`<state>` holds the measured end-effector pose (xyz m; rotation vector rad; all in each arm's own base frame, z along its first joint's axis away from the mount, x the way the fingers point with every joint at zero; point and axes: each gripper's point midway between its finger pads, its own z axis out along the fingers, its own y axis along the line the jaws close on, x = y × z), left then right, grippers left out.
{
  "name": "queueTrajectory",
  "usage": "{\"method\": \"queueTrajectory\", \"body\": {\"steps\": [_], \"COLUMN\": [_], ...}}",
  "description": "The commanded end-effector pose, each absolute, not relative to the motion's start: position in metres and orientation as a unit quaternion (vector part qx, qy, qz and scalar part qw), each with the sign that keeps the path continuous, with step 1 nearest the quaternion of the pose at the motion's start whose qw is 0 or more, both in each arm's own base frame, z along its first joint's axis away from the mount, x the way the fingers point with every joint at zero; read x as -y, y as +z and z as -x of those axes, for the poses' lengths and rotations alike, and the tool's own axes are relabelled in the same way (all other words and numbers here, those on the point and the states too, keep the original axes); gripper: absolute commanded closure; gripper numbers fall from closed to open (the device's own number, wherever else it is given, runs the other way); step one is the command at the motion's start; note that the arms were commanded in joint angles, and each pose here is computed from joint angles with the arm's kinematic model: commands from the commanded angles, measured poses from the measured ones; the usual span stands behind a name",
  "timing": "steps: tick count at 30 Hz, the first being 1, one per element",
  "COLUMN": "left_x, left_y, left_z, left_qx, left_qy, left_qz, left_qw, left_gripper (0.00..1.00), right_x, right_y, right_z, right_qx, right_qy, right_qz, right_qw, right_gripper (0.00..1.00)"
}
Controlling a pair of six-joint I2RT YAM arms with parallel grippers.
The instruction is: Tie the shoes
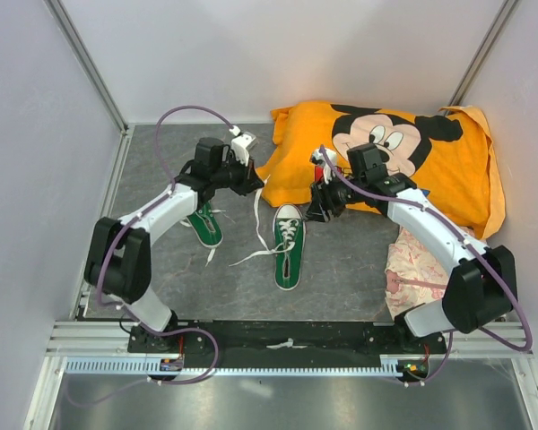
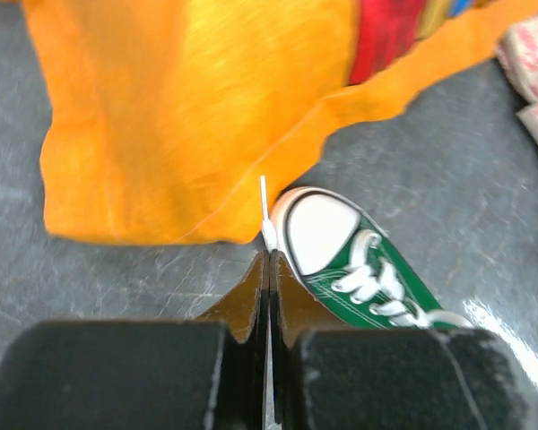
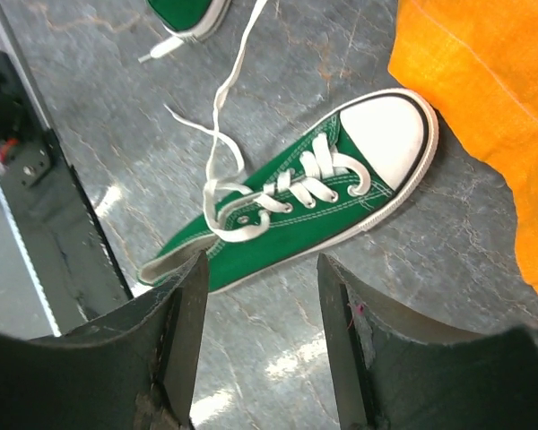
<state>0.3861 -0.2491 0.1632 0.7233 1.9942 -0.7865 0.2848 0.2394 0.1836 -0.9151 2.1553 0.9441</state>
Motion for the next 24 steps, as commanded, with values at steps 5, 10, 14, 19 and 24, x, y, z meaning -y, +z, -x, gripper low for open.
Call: {"method": "queueTrajectory", "body": {"steps": [5,10,14,19,24], "left_x": [0.227,0.219,0.217,0.218,0.217], "left_y": [0.125,0.105,0.092,0.081,0.075], "left_z": [-0.440,-0.447,-0.446,-0.444,-0.445], "left_qx": [-0.853,-0.868,-0.876,-0.882,-0.885], "left_qy": [-0.295,-0.291,-0.288,-0.288,-0.290], "left_qz": [-0.155,-0.133,-0.129,-0.128,-0.126], "left_qw": [0.402,0.380,0.364,0.351,0.343], "left_gripper": [0.99,0.98,0.98,0.98,0.98], "right_x": [-0.255,-0.273,-0.289,-0.295,-0.297], "right_y": [0.161,0.149,0.136,0.117,0.107], "right_z": [-0.268,-0.252,-0.244,-0.243,-0.245], "right_qx": [-0.753,-0.698,-0.666,-0.642,-0.627], "right_qy": [0.332,0.283,0.262,0.238,0.214], "right_qz": [0.481,0.582,0.634,0.676,0.699], "right_qw": [0.304,0.305,0.293,0.273,0.270], "right_gripper": [0.35,0.35,0.40,0.42,0.46]}}
